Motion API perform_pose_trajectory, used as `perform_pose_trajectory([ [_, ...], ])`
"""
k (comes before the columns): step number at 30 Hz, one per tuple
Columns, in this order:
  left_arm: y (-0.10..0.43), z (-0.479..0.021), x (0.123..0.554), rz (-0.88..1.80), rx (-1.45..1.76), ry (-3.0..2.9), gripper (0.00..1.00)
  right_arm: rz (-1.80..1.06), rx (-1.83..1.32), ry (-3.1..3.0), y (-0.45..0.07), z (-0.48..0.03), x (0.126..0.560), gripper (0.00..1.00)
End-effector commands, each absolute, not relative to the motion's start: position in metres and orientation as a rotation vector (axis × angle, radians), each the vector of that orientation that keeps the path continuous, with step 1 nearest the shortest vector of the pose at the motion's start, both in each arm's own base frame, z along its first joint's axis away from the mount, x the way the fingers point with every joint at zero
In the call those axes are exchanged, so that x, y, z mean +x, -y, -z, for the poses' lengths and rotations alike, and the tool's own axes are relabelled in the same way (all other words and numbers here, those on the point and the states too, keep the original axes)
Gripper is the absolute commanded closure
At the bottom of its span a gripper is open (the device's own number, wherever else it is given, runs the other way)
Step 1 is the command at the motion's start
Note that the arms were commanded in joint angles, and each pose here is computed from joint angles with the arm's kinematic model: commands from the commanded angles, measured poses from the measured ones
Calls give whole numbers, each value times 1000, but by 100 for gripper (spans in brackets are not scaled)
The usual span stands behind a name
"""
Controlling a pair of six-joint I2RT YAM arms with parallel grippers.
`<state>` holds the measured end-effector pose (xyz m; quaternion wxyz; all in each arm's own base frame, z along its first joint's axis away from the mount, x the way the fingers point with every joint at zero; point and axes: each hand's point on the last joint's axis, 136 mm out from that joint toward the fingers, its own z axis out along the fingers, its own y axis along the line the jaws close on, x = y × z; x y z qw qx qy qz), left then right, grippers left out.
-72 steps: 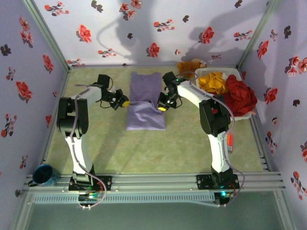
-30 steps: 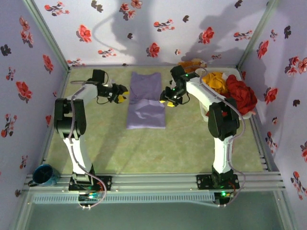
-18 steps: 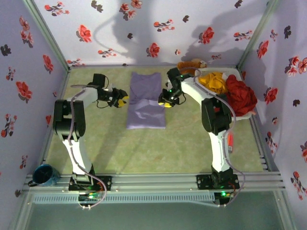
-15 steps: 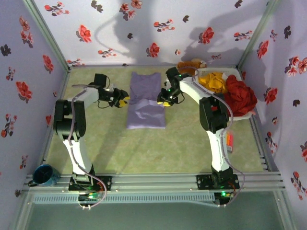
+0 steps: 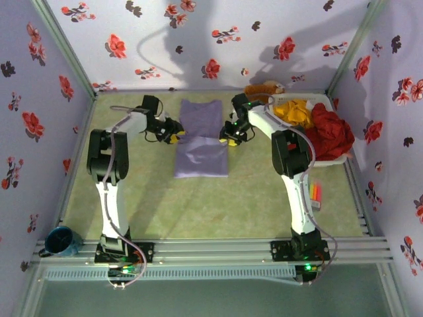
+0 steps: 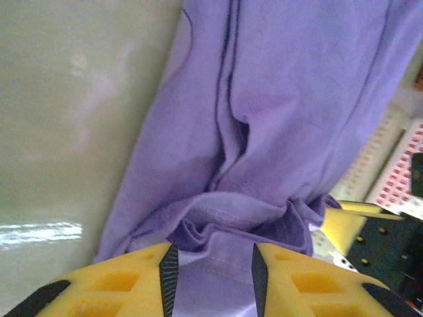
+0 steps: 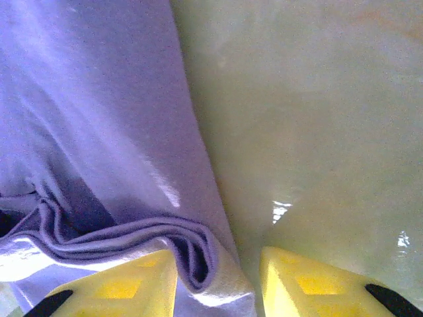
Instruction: Fold and stack the t-shirts
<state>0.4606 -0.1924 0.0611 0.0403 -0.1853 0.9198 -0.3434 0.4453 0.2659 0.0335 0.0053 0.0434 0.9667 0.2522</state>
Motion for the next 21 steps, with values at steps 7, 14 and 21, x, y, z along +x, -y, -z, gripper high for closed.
perform_pose_trajectory([
  [7, 193, -30, 456, 959, -542, -2925, 69, -806, 143, -3021, -268, -43, 447, 61],
  [14, 195, -31, 453, 933, -513, -2937, 99, -805, 138, -3024, -268, -42, 446, 61],
  [21, 182, -64, 471, 932, -543, -2839, 100, -775, 128, -3050, -264, -35, 441, 61],
])
